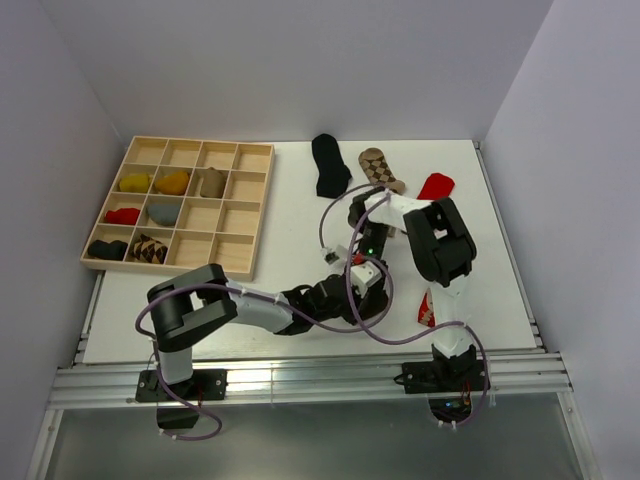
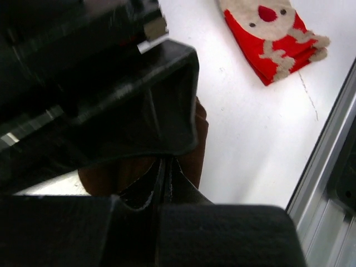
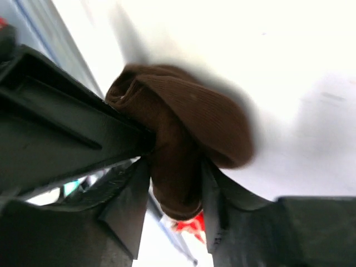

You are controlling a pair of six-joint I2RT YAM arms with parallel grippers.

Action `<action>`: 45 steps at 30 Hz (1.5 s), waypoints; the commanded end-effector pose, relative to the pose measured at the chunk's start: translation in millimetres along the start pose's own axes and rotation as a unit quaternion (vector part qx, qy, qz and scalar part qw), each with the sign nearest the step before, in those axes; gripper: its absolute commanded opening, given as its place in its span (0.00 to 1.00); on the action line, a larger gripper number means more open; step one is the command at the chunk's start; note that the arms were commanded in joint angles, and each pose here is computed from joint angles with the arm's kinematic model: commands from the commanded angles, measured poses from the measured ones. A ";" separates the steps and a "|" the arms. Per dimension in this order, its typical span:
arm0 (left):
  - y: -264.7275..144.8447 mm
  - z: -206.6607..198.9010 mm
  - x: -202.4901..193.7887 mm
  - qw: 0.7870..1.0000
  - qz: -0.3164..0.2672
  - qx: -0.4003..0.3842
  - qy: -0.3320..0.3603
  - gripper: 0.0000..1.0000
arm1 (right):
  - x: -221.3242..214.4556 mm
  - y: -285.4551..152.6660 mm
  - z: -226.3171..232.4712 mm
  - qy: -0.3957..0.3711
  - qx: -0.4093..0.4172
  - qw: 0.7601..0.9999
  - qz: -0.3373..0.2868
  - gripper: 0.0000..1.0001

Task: Roll the socks
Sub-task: Roll the sock at the center of the board.

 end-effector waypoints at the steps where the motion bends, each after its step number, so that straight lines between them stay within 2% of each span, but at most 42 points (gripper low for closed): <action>1: -1.8 13.5 -49.4 0.996 0.081 0.008 -0.026 0.00 | 55.4 -47.8 -20.3 -0.065 -0.096 0.978 -0.172 0.48; 5: -5.8 27.4 -52.0 0.995 0.086 0.015 -0.048 0.00 | 51.9 -87.8 -10.5 -0.073 -0.135 0.954 -0.257 0.54; 8: -8.1 34.4 -55.3 0.993 0.094 0.012 -0.065 0.00 | 40.7 -108.0 -3.0 -0.070 -0.154 0.937 -0.304 0.55; 11: -7.8 40.8 -57.3 0.991 0.101 0.011 -0.081 0.00 | 24.4 -124.3 -1.4 -0.062 -0.181 0.920 -0.343 0.55; 16: -7.0 50.9 -68.1 0.985 0.129 0.000 -0.113 0.00 | -14.9 -132.4 -4.5 -0.062 -0.232 0.897 -0.371 0.57; 19: -6.2 57.8 -75.7 0.979 0.152 -0.006 -0.135 0.00 | -36.3 -121.3 -8.4 -0.074 -0.289 0.885 -0.357 0.57; 20: -3.9 58.5 -73.6 0.977 0.155 -0.011 -0.143 0.00 | -41.9 -116.0 -10.8 -0.077 -0.309 0.882 -0.347 0.60; 23: -2.9 64.9 -75.9 0.969 0.177 -0.027 -0.170 0.00 | -47.3 -108.0 -13.4 -0.126 -0.385 0.849 -0.341 0.65; 29: -0.4 72.7 -77.6 0.951 0.222 -0.053 -0.209 0.00 | -48.4 -89.4 -7.8 -0.188 -0.443 0.818 -0.314 0.69; 34: -0.3 80.6 -74.4 0.938 0.237 -0.065 -0.244 0.00 | -35.3 -64.8 -0.8 -0.227 -0.432 0.825 -0.285 0.70; 40: 0.2 86.8 -70.2 0.935 0.241 -0.060 -0.254 0.00 | -16.6 -35.7 8.3 -0.278 -0.427 0.823 -0.253 0.71; 45: -0.4 87.2 -75.6 0.930 0.252 -0.064 -0.260 0.00 | -9.6 -32.6 4.8 -0.285 -0.433 0.819 -0.245 0.72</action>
Point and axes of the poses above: each gripper's point midway between its finger pads, its own y axis out along the fingers, its own z axis along the line the jaws close on, x = y × z, the point moved 2 cm from there along -y, back along the fingers, and after that the axes turned 3 degrees about -y, right-handed, at the moved point
